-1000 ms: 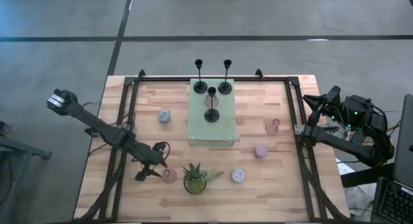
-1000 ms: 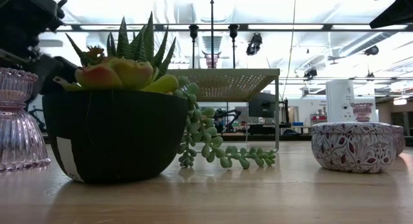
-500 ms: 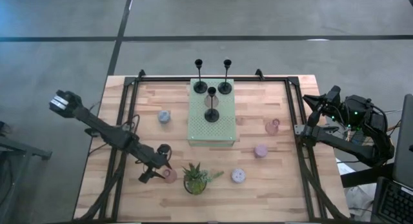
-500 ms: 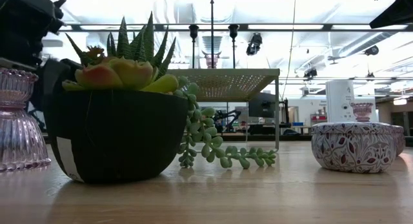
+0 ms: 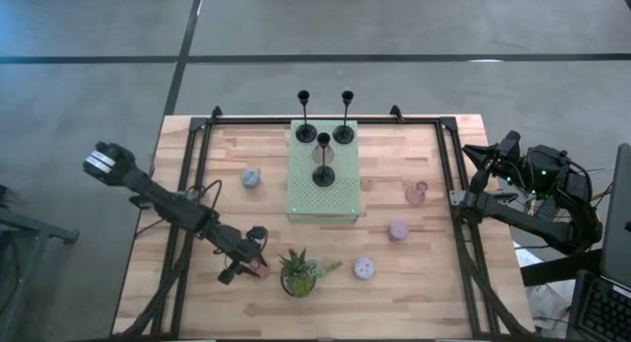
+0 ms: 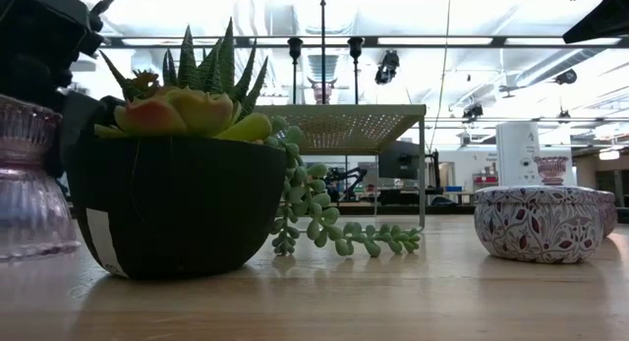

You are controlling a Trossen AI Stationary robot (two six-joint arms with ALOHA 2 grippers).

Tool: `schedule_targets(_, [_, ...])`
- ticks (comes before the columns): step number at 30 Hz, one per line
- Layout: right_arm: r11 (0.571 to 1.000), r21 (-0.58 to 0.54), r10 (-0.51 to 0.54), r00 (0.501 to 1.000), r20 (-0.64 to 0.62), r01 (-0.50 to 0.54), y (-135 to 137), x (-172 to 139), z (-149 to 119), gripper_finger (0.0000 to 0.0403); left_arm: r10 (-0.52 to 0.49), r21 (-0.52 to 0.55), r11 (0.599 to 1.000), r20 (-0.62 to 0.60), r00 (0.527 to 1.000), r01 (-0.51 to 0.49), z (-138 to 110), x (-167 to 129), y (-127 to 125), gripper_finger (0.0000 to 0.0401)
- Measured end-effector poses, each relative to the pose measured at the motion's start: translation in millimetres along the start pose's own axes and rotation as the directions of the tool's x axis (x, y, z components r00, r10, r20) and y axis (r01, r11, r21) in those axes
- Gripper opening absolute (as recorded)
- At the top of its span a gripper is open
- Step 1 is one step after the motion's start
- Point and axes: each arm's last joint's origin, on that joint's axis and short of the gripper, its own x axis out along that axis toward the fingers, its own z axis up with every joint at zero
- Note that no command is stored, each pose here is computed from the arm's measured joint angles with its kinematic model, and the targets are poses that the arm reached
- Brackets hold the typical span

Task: Pick & Place candle stick holders
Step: Put the bottom pink glass candle holder on the shelf

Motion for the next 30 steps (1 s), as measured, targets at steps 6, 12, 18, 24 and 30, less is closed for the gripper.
schedule_targets(6, [1.000,0.000,0.000,1.000,0.000,0.000,0.0,0.0,0.0,0.0034,-0.011,-0.002,1.000,-0.002,1.000,0.010,-0.4,1.2,0.0,0.0149])
schedule_targets(12, [1.000,0.000,0.000,1.000,0.000,0.000,0.0,0.0,0.0,0.0034,0.009,-0.008,1.000,-0.006,1.000,-0.009,1.7,-5.0,-0.4,0.0149])
schedule_targets(18, [1.000,0.000,0.000,1.000,0.000,0.000,0.0,0.0,0.0,0.0034,0.085,-0.028,0.996,0.047,0.995,-0.084,36.6,-32.0,3.2,0.0149])
schedule_targets(24, [1.000,0.000,0.000,1.000,0.001,0.000,0.0,-0.1,0.1,0.0034,0.324,-0.067,0.943,-0.040,0.945,-0.326,77.0,-85.8,20.3,0.0149])
schedule_targets(30, [1.000,0.000,0.000,1.000,0.000,0.000,0.0,0.0,0.0,0.0034,0.505,-0.158,0.856,0.044,0.862,-0.493,111.0,-121.1,51.6,0.0149])
